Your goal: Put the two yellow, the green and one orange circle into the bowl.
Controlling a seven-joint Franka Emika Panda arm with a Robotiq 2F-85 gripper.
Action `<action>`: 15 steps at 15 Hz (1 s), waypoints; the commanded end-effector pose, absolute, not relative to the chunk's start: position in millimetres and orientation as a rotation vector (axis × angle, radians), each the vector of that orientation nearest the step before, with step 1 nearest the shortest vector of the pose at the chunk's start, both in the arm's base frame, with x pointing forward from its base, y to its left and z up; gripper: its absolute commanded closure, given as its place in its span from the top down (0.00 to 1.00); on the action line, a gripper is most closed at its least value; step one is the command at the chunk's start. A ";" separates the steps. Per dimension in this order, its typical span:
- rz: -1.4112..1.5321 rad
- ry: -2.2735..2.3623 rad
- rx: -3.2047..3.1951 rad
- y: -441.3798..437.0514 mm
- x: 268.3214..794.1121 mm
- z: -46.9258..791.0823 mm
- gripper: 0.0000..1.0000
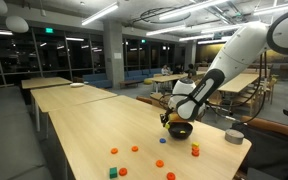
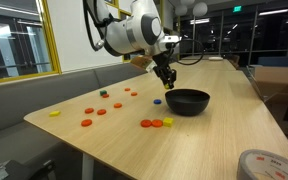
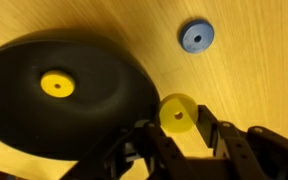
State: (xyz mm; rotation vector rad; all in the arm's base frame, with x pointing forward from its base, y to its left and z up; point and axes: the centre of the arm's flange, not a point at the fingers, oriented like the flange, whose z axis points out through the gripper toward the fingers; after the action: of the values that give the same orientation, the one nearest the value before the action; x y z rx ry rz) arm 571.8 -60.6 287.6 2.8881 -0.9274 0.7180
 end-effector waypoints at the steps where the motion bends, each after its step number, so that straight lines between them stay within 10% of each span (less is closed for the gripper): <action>1: 0.830 -0.985 2.788 -54.9 554.1 302.5 0.16; 9: 0.624 -1.092 2.671 -57.7 556.2 294.9 0.16; 11: 0.559 -1.133 2.627 -56.0 555.9 289.4 0.66; 15: 0.515 -1.167 2.587 -54.1 555.6 283.2 0.90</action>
State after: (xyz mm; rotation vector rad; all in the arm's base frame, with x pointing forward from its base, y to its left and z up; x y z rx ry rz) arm 554.7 -56.7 274.2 2.6122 -1.1381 0.5122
